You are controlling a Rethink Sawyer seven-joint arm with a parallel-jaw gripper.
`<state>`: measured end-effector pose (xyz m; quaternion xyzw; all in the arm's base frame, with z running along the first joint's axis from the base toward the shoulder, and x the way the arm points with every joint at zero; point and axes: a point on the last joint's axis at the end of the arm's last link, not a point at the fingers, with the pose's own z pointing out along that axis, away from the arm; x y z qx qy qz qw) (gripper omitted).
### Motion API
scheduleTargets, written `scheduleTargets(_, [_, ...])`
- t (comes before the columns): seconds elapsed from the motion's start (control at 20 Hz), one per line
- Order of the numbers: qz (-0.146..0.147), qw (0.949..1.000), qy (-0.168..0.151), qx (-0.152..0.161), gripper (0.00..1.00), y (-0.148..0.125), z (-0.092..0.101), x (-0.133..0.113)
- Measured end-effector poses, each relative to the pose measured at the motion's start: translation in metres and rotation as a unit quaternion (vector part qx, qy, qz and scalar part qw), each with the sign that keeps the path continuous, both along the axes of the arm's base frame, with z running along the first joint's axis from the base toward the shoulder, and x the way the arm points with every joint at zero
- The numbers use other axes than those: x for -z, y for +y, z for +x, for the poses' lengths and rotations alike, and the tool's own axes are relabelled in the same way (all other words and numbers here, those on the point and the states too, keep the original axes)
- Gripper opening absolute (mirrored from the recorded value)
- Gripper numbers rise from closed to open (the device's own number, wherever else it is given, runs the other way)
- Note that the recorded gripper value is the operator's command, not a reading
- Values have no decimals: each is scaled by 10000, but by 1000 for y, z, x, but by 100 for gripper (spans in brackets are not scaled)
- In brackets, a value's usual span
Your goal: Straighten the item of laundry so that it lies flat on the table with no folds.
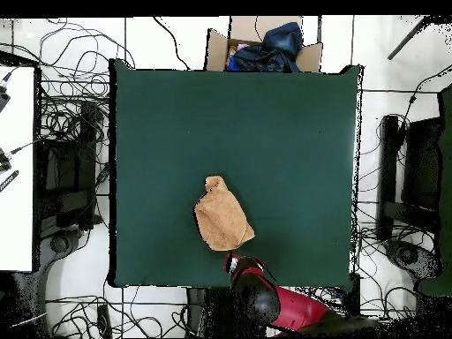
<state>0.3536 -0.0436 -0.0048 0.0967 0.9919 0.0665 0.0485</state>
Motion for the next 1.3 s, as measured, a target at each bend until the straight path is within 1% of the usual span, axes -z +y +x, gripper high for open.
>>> scheduleTargets(0.45, [30, 10000, 36, 40, 100, -1, -2, 2])
scheduleTargets(0.95, [169, 9987, 234, 421, 100, -11, -14, 12])
scheduleTargets(1.3, [222, 9972, 325, 634, 100, -15, -20, 11])
